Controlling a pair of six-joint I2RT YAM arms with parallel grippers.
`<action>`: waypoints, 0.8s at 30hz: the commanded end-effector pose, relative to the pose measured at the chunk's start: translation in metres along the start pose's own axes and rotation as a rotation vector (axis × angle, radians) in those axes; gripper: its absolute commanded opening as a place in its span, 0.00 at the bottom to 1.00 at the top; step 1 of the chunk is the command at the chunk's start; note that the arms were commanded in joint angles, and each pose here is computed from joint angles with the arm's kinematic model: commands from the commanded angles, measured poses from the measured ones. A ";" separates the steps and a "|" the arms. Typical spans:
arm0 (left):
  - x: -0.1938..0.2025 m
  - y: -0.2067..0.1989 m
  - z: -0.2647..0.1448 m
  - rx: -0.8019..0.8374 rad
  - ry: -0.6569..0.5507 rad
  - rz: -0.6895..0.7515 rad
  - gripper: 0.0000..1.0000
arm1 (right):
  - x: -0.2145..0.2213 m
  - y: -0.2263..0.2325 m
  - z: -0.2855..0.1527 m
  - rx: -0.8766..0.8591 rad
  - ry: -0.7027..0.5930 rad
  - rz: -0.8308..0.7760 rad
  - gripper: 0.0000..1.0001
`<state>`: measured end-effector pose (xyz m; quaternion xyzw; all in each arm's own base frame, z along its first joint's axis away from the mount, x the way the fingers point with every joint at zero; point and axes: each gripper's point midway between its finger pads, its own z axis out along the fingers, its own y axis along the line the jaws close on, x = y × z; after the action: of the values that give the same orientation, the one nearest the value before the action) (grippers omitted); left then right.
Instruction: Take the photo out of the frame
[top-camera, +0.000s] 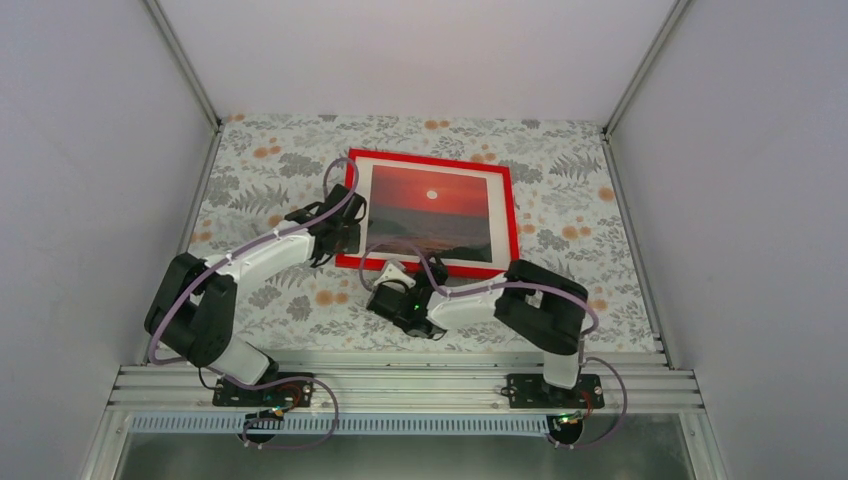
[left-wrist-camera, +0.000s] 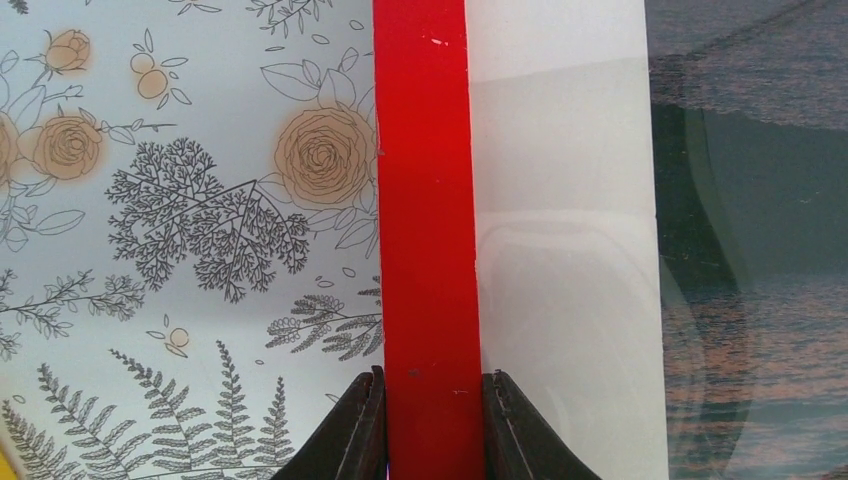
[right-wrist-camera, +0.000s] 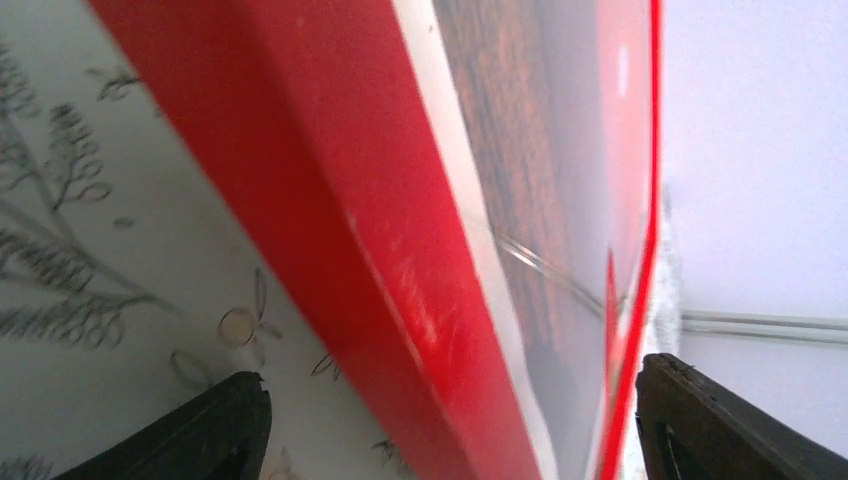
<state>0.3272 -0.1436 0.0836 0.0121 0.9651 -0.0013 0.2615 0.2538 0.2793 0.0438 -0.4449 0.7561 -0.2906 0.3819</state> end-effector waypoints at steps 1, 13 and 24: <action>-0.023 -0.005 -0.020 0.037 -0.076 0.009 0.11 | -0.004 -0.002 0.009 0.130 0.005 -0.054 0.82; -0.023 -0.009 -0.022 0.056 -0.066 0.027 0.11 | -0.020 0.004 0.018 0.181 -0.042 -0.121 0.68; -0.022 -0.015 -0.025 0.126 -0.053 0.027 0.11 | -0.032 -0.008 0.021 0.202 -0.066 -0.120 0.41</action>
<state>0.3238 -0.1434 0.0900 0.0264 0.9666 -0.0083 0.2548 0.2784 0.3005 0.0403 -0.4729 0.6843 -0.3672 0.4163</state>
